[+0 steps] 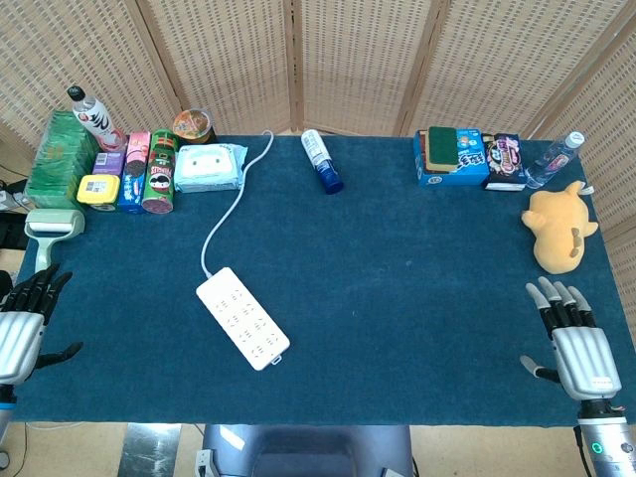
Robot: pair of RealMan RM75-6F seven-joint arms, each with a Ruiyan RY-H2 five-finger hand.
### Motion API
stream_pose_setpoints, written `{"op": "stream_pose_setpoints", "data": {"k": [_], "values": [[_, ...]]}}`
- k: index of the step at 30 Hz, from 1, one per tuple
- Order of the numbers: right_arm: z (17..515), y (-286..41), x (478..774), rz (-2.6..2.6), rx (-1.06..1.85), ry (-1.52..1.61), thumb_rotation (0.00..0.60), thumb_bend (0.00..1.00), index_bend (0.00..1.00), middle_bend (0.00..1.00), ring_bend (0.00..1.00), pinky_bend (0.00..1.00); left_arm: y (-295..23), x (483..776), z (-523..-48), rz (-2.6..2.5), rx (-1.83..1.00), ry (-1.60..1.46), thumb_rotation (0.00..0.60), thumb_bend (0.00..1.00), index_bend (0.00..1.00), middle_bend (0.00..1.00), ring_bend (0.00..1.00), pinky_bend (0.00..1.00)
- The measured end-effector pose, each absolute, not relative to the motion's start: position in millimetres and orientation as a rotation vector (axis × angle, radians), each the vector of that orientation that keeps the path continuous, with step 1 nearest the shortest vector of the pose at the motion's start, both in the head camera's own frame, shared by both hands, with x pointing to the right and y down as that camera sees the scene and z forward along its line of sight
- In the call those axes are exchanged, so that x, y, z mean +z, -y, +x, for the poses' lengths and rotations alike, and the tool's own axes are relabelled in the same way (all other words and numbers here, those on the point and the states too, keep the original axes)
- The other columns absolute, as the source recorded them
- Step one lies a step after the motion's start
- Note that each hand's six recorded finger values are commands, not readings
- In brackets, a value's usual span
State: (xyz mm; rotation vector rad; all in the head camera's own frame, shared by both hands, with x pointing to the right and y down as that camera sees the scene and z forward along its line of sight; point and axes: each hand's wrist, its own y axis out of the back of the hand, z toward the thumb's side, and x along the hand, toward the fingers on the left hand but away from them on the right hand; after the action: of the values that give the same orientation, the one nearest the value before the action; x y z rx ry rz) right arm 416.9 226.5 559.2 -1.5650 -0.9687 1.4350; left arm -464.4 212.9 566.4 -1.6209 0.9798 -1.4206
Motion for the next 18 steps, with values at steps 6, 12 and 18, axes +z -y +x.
{"op": "stream_pose_setpoints", "data": {"k": [6, 12, 18], "values": [[416.9, -229.5, 560.2, -1.562, 1.448, 0.953, 0.6, 0.0, 0.0, 0.02, 0.03, 0.0, -213.4, 565.7, -464.2, -1.623, -1.42, -0.98, 0.6, 0.01, 0.0, 0.0, 0.0, 0.09], [414.0, -229.4, 557.5, -1.568, 1.437, 0.959, 0.6, 0.0, 0.0, 0.02, 0.03, 0.0, -212.3, 564.9, -458.7, -1.646, -1.374, -0.978, 0.6, 0.06, 0.0, 0.23, 0.17, 0.15], [416.0, -228.9, 555.4, -1.569, 1.439, 0.973, 0.6, 0.0, 0.0, 0.02, 0.03, 0.0, -206.0, 576.6, -446.2, -1.72, -1.288, -1.015, 0.6, 0.29, 0.0, 1.0, 0.97, 0.96]]}}
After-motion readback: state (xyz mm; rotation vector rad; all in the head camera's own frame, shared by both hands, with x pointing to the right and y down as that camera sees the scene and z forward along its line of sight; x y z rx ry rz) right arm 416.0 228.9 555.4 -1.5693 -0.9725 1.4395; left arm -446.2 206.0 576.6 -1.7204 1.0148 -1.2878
